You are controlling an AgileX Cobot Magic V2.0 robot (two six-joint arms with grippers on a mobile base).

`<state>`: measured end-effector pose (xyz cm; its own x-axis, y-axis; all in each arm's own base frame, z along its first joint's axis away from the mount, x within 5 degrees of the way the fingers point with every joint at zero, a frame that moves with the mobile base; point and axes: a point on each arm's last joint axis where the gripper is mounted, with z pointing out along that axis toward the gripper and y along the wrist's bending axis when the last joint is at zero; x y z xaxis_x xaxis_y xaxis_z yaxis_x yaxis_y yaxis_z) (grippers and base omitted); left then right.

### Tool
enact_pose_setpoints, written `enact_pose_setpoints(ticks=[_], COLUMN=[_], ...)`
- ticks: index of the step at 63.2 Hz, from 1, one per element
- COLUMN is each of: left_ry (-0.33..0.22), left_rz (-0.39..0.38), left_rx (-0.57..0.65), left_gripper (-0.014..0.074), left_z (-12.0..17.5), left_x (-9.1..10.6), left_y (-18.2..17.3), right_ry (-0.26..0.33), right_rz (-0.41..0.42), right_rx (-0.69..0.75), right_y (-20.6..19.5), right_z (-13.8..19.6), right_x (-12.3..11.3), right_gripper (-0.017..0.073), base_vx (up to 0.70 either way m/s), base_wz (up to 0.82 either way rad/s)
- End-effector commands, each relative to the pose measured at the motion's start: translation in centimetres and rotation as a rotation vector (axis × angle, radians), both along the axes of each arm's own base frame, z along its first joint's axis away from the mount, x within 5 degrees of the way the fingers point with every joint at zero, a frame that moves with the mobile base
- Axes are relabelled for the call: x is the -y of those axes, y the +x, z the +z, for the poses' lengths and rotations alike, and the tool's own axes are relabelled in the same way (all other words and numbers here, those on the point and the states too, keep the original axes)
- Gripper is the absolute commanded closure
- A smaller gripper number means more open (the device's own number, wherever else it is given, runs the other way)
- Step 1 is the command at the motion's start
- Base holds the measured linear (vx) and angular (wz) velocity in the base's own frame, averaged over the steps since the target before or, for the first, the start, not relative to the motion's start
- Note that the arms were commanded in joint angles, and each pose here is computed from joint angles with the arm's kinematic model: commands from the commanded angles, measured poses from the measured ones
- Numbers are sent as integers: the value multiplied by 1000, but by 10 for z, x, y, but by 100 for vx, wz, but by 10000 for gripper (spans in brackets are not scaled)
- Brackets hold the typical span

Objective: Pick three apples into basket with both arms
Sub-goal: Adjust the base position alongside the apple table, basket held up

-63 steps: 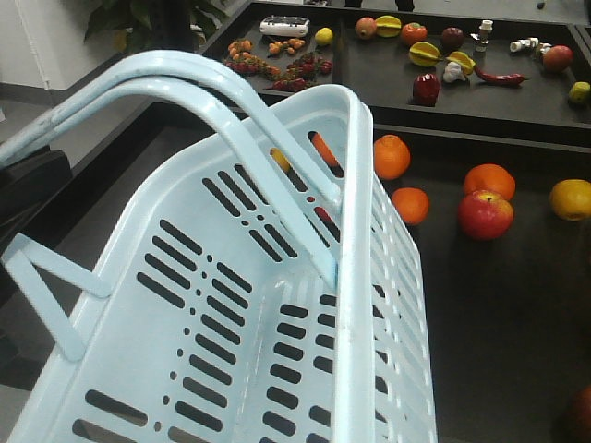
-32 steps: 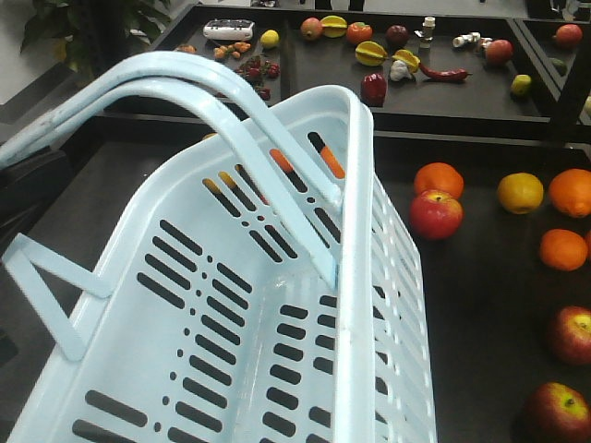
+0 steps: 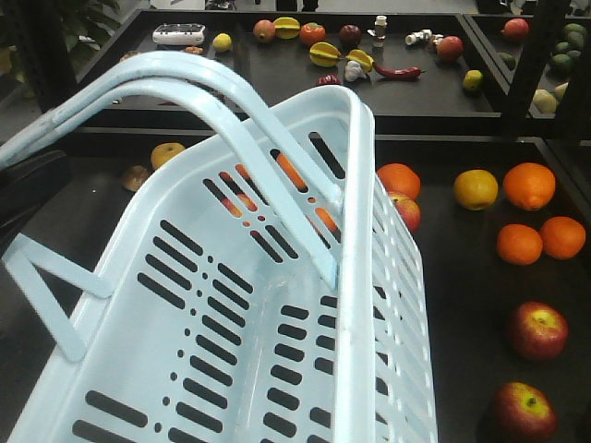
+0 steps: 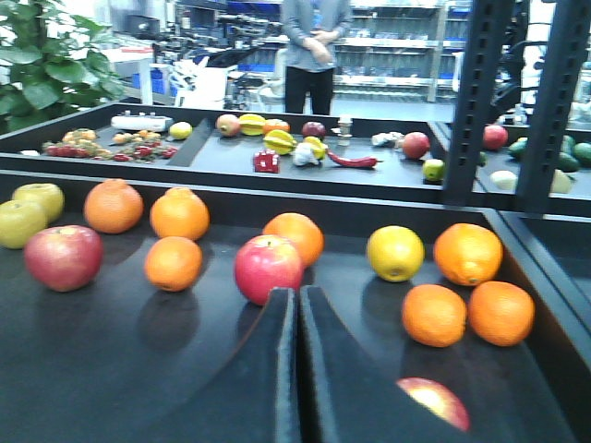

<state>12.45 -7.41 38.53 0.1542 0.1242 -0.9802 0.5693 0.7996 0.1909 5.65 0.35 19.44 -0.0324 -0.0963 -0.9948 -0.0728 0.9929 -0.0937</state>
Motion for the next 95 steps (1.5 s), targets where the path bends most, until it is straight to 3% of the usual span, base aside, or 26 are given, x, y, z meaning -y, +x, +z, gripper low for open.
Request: enact_pose_setpoints(ticks=[1, 95], left_ry=[-19, -19], left_rz=[26, 27], left_rx=[25, 25], left_gripper=[600, 600], left_z=[10, 10], left_x=[-3, -3], left_y=[-1, 0], right_ry=[-11, -11], right_rz=[4, 4], right_rx=[70, 70], right_y=[0, 0], right_z=[2, 2], right_x=[0, 0], right_gripper=[568, 568], base_vx=[5, 2], base_wz=[-16, -6])
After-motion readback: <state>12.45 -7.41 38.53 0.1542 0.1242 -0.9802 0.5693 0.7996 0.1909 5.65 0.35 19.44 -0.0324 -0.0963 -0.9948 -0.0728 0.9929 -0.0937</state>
